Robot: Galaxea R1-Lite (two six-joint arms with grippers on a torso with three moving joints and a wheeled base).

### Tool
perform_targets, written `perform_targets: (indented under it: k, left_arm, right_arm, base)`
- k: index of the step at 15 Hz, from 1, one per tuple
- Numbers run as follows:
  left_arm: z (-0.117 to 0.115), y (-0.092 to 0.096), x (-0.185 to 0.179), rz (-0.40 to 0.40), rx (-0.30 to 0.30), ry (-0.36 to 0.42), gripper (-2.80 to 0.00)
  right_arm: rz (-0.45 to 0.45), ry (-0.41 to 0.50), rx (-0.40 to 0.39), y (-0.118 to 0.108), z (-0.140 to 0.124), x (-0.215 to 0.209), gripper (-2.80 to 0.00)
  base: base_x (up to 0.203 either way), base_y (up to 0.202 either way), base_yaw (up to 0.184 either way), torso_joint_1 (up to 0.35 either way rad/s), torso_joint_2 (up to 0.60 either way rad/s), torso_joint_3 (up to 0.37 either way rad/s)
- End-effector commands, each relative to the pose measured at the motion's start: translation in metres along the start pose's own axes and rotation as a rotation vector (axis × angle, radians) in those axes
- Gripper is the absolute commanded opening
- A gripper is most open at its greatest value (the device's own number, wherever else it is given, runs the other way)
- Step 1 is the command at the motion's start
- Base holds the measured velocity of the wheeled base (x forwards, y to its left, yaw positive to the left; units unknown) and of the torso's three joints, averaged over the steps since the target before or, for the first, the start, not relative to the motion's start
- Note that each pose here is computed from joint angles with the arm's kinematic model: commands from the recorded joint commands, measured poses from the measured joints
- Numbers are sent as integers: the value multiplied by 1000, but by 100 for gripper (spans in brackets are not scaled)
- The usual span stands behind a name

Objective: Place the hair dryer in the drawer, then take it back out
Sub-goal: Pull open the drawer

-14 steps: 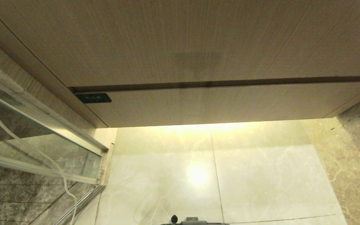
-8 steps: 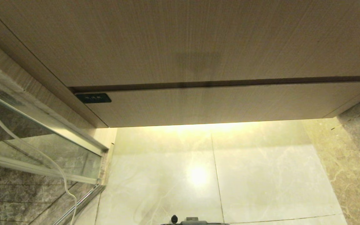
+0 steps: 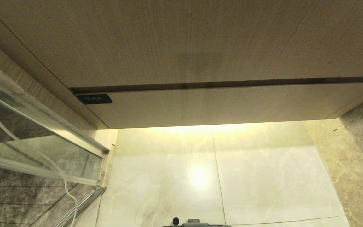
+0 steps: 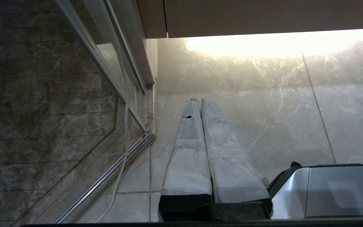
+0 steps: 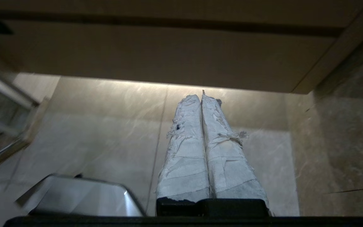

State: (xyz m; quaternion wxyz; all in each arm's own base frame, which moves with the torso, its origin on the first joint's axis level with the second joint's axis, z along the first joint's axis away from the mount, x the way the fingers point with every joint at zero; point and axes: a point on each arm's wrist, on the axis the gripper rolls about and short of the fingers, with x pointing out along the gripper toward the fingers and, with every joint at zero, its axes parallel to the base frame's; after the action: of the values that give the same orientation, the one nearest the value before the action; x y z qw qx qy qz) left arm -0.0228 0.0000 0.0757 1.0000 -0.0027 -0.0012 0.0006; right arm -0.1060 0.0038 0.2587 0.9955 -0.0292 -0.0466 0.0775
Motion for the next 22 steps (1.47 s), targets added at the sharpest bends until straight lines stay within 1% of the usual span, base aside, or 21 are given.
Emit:
perform_targets:
  k: [1,4,5,7,8,9,10,11,12,13,14,15,16,17,20,22]
  left_arm:
    - [0,0,0,0,-1,0,-280]
    - [0,0,0,0,-1,-1,-280]
    - [0,0,0,0,-1,1,-280]
    - [0,0,0,0,-1,-1,-280]
    - [0,0,0,0,-1,1,-280]
    - [0,0,0,0,-1,-2,-280]
    - [0,0,0,0,-1,-1,-280]
    - [0,0,0,0,-1,1,-280]
    - [0,0,0,-1,-1,-1,-280]
    - [0,0,0,0,-1,-1,-280]
    - [0,0,0,0,-1,1,-280]
    - [0,0,0,-1,-1,0,-280]
    - [0,0,0,-1,-1,0,-280]
    - [0,0,0,0,-1,-1,-280]
    - [0,0,0,0,-1,1,-280]
    - [0,0,0,-1,-1,-1,-280]
  right_arm:
    - [79,214,41,-8,37,47,-280]
    - [248,387,113,-16,66,112,-280]
    - [314,423,136,-18,72,130,-280]
    - [491,482,164,-17,77,158,-280]
    - [549,512,169,-16,78,174,-280]
    - [621,518,142,-12,83,184,-280]
    - [675,527,106,-10,84,189,-280]
    - [697,540,60,-9,82,191,-280]
    - [728,533,-46,-9,79,193,-280]
    - [744,551,-115,-10,74,194,-280]
    - [730,591,-119,-11,69,195,-280]
    - [716,614,-116,-12,67,195,0]
    - [693,670,-114,-13,63,192,0]
    - [700,699,-135,-13,58,195,0]
    - [757,725,-226,-12,44,216,0]
    - [806,709,-314,-12,35,243,0]
  base:
    - [0,0,0,0,0,0]
    - [0,0,0,0,0,0]
    - [0,0,0,0,0,0]
    - [0,0,0,0,0,0]
    - [0,0,0,0,0,0]
    - [0,0,0,0,0,0]
    - [0,0,0,0,0,0]
    - [0,0,0,0,0,0]
    - [0,0,0,0,0,0]
    - [0,0,0,0,0,0]
    - [0,0,0,0,0,0]
    - [0,0,0,0,0,0]
    - [0,0,0,0,0,0]
    - [0,0,0,0,0,0]
    - [0,0,0,0,0,0]
    - [0,0,0,0,0,0]
